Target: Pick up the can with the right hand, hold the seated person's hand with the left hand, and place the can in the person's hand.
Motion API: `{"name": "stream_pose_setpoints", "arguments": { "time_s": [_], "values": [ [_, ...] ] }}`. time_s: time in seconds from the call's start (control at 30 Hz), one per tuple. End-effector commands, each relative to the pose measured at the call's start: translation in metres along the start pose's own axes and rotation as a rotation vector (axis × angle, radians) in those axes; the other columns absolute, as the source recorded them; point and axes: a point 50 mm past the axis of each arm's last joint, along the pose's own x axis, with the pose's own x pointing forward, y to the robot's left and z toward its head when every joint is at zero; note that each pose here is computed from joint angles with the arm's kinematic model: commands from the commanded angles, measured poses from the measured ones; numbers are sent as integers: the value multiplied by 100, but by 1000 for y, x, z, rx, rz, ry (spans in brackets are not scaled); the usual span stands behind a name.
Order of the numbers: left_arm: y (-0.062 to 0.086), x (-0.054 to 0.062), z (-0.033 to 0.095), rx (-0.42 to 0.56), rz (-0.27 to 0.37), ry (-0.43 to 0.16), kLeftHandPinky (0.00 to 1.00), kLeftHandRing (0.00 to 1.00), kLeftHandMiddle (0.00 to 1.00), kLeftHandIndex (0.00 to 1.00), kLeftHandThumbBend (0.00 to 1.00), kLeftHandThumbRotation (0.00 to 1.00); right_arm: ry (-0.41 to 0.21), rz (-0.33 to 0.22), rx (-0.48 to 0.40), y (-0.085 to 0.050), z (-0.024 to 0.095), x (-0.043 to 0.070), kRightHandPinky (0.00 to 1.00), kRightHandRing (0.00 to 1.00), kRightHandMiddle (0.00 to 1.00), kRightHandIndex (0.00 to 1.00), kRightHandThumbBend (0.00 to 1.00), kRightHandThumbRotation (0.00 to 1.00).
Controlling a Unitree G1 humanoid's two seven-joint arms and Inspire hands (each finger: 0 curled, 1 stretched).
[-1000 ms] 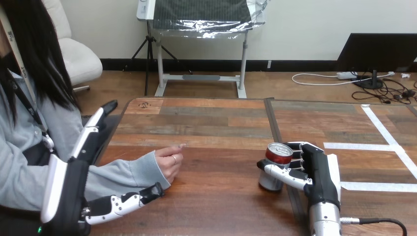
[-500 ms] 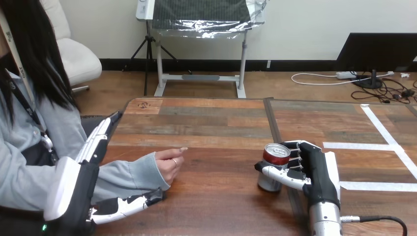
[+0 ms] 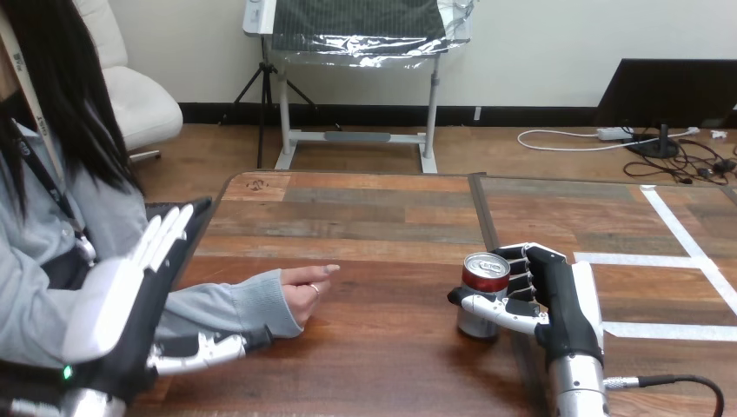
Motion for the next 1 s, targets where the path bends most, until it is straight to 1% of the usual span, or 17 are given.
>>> {"name": "stream_pose_setpoints", "arguments": {
  "time_s": [0.0,0.37,0.63,0.97],
  "values": [
    [19,38,17,58,38,-124,89,96,95,95,100,42,-166,-36,-1,-12,34,25,38,43,49,51,84,0],
    [21,55,10,132,-21,-88,87,93,93,92,100,40,-213,-36,-35,-16,41,29,38,43,49,51,86,0],
    [19,67,7,178,-71,-61,87,92,92,91,100,39,-235,-25,-23,-19,45,32,38,43,49,51,86,0],
    [17,82,5,249,-117,-52,88,91,93,92,100,35,-253,-22,-19,-21,49,35,37,42,49,50,86,0]
  ]
}}
